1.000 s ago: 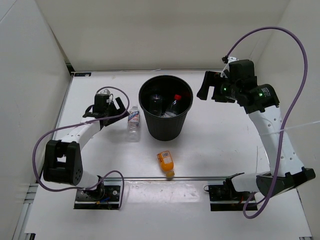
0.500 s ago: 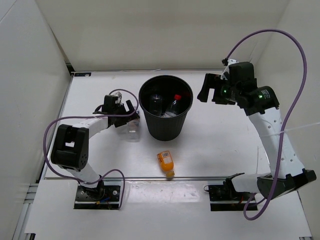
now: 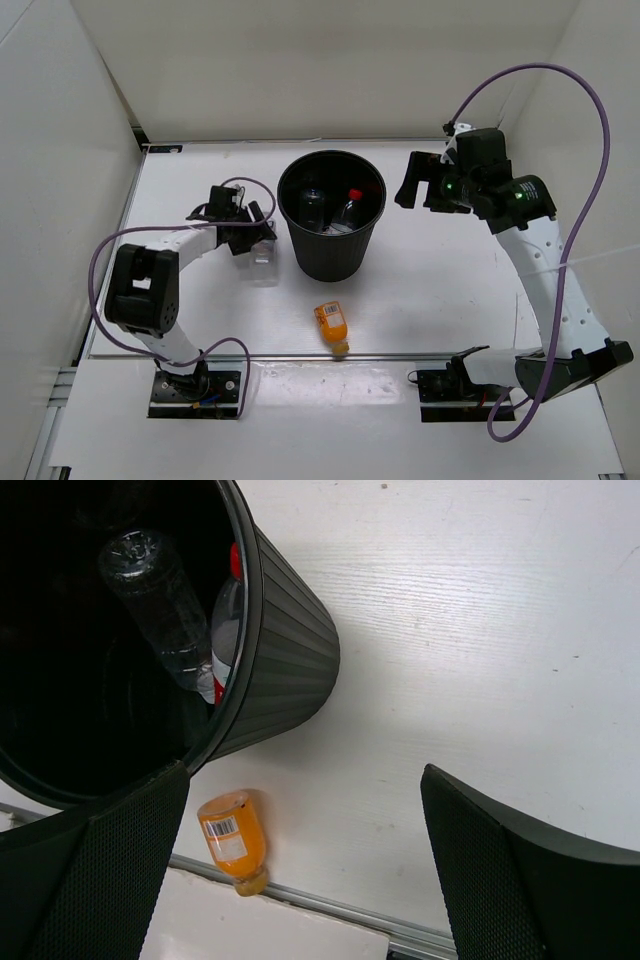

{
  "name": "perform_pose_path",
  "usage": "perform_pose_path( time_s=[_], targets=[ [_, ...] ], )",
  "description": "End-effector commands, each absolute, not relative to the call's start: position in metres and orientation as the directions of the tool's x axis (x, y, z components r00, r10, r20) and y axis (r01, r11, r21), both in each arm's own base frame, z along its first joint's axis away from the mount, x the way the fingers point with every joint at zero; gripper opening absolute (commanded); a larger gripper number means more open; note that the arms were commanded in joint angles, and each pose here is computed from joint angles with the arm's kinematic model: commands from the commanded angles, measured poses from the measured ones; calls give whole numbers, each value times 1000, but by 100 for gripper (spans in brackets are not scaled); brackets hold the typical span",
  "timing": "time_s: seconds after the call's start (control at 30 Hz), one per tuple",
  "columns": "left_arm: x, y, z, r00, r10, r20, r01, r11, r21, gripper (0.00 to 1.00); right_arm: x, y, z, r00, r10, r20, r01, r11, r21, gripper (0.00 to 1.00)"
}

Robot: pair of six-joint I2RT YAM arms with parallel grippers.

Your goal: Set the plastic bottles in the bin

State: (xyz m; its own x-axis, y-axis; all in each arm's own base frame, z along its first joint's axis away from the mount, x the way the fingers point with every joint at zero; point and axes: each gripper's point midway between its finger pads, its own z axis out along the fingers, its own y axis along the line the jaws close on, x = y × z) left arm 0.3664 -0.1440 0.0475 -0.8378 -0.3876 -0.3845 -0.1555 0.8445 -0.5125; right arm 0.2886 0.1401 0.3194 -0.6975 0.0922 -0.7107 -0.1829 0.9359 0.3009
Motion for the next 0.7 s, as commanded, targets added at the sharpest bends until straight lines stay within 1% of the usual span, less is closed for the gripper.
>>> perform_pose_path(
  time_s=[0.0,0.07,0.1,0.2,0.23,0.27,0.3,0.33,0.4,0.43,0.47,0.5,0.53,0.6,0.67],
  targets=[
    [393,-119,128,-706,-428,-564,-157,872,-464,53,290,139,328,-663,100,-742,-197,933,302,100],
    [401,-109,161,-649,-441,-620,-173,879,-445,53,290,139,328,-665,108,-739,-191,932,309,100],
    [415,-100,203,-568,-448,-690,-168,884,-436,53,289,141,325,-674,105,-731,-196,929,313,100],
    [426,-95,263,-460,-468,-754,-140,877,-459,53,289,141,325,-676,113,-728,-189,928,320,100],
    [433,-93,302,-387,-482,-786,-113,871,-478,53,288,142,321,-685,109,-720,-192,926,324,100],
    [435,-94,322,-355,-488,-797,-93,867,-490,53,288,142,321,-685,109,-720,-192,926,324,100],
    [435,-101,340,-331,-490,-807,-61,864,-499,53,287,142,317,-692,107,-714,-189,928,322,100],
    [437,-111,374,-291,-480,-827,9,863,-505,53,287,143,317,-695,116,-710,-182,927,330,100],
    [436,-144,399,-290,-421,-859,137,871,-473,54,288,143,314,-697,116,-708,-181,927,329,100],
    [435,-163,423,-274,-406,-872,220,856,-468,54,288,143,314,-697,116,-708,-181,927,329,100],
    [433,-177,433,-259,-371,-892,267,860,-435,54,288,143,309,-706,112,-700,-176,928,327,100],
    [427,-208,434,-274,-335,-901,333,846,-416,54,289,143,306,-708,111,-698,-175,929,326,100],
    [421,-223,449,-250,-319,-914,381,835,-396,56,289,143,306,-709,120,-695,-169,928,333,100],
    [407,-260,443,-265,-260,-929,451,818,-358,57,290,144,302,-713,130,-689,-159,927,341,100],
    [402,-281,424,-298,-221,-929,466,816,-343,58,289,140,296,-719,146,-680,-138,928,345,100]
  ],
)
